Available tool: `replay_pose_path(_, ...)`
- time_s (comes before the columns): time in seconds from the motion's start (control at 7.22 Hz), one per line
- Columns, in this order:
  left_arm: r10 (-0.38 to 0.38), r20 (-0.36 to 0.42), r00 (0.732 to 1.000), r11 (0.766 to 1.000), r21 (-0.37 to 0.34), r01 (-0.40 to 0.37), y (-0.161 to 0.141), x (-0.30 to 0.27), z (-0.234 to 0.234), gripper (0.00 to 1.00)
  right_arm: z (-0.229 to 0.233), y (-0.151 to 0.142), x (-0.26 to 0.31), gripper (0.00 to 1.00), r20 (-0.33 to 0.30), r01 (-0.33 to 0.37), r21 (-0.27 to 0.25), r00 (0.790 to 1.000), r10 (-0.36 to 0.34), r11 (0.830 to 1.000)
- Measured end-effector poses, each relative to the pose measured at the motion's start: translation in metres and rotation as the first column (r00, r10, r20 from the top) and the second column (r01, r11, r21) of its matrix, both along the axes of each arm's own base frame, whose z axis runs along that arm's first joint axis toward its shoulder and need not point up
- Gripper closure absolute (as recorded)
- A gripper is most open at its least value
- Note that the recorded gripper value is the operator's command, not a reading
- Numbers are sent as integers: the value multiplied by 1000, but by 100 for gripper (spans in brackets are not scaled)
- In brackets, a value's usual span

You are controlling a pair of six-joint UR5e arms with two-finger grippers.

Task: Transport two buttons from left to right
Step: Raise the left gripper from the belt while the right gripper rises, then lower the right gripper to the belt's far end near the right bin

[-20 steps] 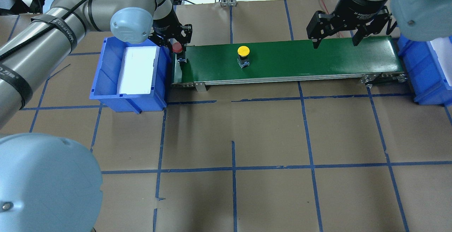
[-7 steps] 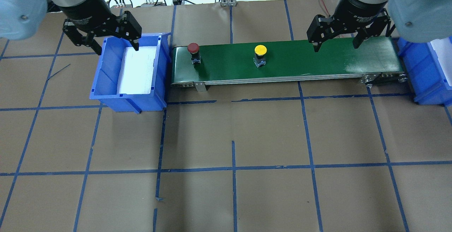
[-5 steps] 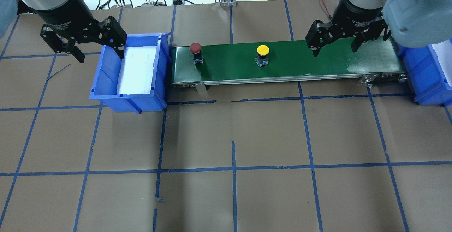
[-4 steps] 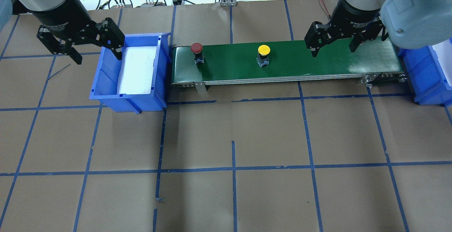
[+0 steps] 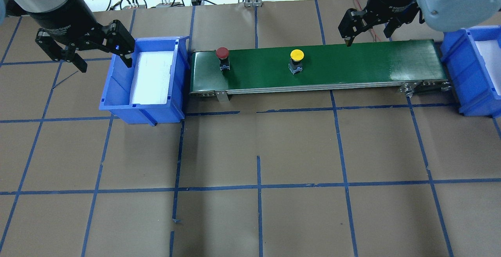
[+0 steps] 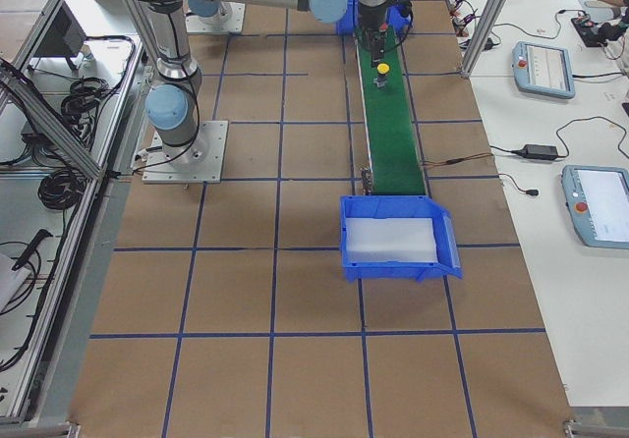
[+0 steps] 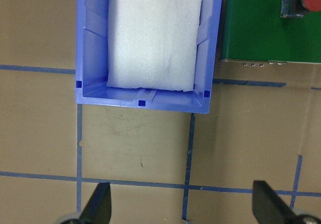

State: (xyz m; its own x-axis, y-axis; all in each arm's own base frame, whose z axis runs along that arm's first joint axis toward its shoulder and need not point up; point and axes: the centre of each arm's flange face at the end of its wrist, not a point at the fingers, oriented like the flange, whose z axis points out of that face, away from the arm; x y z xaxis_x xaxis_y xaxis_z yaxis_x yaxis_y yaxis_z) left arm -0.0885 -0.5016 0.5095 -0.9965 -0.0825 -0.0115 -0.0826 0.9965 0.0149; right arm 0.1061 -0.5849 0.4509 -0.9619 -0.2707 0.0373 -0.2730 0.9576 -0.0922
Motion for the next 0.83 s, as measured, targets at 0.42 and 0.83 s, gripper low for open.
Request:
replay_pose_path(0.42,9,-2,1000,1000,7,-9,0,5,-4,0,-17,-56,-77,3,-15,-143,9,990,143,990)
replay_pose_path(0.83,19,-5,1000,1000,13,-19,0,11,-7,0,-45,-91,-137,3,-7,-279,46,960,280,959)
